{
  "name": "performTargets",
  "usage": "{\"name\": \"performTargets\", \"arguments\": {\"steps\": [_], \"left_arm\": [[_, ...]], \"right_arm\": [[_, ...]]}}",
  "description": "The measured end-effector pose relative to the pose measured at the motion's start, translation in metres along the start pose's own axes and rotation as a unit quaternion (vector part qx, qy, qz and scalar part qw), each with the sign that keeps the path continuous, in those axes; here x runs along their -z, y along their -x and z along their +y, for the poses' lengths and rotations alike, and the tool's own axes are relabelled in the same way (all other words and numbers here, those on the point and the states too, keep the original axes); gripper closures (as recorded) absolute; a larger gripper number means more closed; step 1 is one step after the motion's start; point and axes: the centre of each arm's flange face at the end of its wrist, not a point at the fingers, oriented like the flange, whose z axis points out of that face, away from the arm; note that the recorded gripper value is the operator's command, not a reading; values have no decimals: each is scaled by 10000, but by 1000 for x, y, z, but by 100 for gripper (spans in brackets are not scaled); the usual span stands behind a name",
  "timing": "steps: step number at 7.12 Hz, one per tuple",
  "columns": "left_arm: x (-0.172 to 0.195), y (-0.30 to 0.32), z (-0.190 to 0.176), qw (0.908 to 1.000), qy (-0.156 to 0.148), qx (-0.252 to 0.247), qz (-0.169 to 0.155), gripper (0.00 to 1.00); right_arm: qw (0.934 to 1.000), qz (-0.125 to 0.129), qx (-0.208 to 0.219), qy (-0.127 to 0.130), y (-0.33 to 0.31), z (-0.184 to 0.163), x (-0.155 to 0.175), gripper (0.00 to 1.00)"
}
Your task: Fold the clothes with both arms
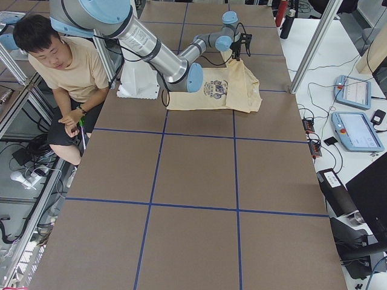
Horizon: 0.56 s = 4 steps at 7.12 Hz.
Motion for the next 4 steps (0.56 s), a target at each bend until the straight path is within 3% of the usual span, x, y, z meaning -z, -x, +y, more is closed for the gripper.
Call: {"name": "performTargets", "arguments": {"steps": [4], "left_arm": [[-102,-29,14,9988,46,342,350,4]], "right_arm": [[9995,-184,-218,-141,12,12,-11,1]]}}
